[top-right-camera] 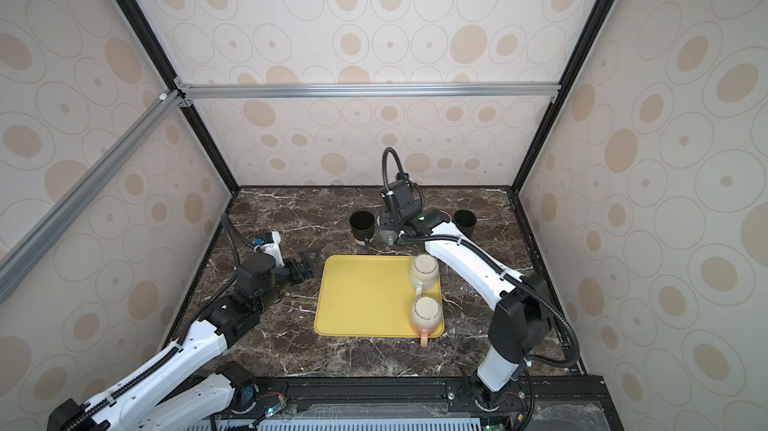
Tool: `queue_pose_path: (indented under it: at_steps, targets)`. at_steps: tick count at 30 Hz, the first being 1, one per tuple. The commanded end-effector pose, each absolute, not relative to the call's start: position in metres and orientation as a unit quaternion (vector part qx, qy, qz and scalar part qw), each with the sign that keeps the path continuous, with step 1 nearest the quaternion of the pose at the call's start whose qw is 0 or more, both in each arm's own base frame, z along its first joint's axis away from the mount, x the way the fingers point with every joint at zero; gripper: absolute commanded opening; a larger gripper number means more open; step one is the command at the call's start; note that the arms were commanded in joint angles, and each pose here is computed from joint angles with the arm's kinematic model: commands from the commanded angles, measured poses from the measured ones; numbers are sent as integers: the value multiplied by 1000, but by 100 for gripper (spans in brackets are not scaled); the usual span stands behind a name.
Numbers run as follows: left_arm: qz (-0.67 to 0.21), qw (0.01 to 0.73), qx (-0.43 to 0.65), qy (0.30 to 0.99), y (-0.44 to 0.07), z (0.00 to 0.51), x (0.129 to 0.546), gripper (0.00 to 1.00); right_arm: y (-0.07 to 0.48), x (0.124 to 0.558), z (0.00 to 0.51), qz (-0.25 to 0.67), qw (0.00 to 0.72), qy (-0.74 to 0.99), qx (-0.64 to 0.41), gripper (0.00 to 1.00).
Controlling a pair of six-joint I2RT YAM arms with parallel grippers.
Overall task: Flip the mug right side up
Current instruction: 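Reach the left gripper to the upside-down orange mug while right moves aside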
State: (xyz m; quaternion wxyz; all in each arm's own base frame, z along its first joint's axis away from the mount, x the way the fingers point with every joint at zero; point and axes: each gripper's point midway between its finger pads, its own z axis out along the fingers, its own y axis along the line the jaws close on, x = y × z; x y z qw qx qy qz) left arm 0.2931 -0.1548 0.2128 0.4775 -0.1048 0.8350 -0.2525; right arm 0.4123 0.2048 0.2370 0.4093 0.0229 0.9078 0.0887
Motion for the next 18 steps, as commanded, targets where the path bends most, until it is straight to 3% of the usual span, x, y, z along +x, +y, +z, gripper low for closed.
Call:
queue_pose_path:
  at_steps: [1,11,18]
  targets:
    - [-207,444,-66,869,-171,206,275,100,177,393,225,87,377,921,41,34]
    - [-218,366,55,903,-290,171,217,100,115,387,219,84,380,916,96,34]
    - [-205,354,89,908,-340,159,174,100,98,382,204,117,378,909,129,32]
